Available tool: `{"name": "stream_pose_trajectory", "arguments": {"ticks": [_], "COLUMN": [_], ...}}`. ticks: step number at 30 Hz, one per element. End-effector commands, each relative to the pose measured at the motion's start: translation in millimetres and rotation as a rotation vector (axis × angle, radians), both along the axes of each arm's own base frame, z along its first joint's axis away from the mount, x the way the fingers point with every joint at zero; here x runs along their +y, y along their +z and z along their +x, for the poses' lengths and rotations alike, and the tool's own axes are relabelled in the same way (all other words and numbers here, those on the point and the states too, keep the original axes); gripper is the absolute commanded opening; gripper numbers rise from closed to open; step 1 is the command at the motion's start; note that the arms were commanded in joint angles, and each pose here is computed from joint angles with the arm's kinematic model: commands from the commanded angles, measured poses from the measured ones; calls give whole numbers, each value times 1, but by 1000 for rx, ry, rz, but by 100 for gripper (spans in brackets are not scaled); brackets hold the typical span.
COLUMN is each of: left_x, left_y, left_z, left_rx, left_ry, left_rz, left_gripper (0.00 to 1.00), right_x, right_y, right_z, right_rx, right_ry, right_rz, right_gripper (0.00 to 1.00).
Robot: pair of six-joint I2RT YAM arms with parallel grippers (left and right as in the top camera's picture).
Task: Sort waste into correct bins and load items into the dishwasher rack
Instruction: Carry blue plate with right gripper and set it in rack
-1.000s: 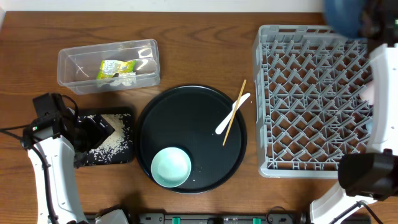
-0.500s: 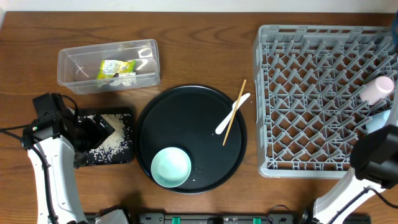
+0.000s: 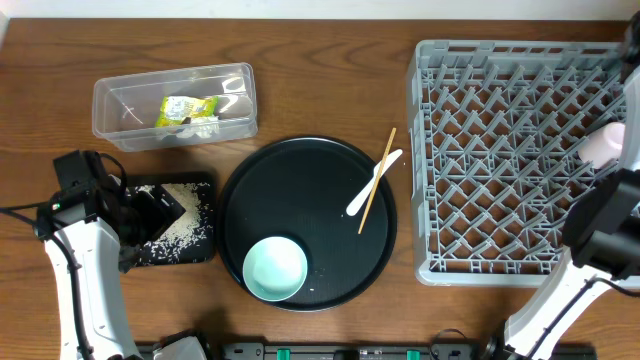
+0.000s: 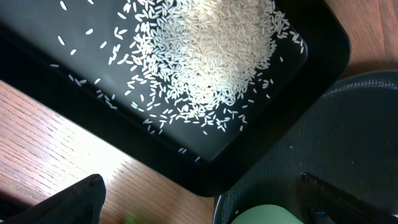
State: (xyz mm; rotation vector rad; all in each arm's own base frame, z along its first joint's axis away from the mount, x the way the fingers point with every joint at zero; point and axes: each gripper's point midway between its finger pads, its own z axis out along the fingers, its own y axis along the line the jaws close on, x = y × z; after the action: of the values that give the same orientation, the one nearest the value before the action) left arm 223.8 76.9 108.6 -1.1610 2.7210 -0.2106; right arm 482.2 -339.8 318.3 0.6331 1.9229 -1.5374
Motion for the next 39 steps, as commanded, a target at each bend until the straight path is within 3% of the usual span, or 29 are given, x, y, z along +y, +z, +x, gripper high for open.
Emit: {"name": "stream_pose_trajectory", "arguments": {"ticks": [1, 9, 16, 39], "left_x": [2, 2, 2, -3], "left_y": [0, 0, 0, -2], "left_z": [-1, -2, -2, -13], "left_rx": [10, 11, 13, 57], "left_ry": [4, 4, 4, 3], "left_rz": [8, 9, 8, -13], "left_gripper": [98, 98, 98, 98], "right_x": [19, 51, 60, 103], "right_y": [-5, -31, -54, -54], "right_z": [16, 41, 39, 48], "right_rx": [35, 137, 235, 346], "right_ry": [54, 198, 239, 297], "right_rz": [4, 76, 133, 106], "right_gripper": [1, 1, 1, 1]}}
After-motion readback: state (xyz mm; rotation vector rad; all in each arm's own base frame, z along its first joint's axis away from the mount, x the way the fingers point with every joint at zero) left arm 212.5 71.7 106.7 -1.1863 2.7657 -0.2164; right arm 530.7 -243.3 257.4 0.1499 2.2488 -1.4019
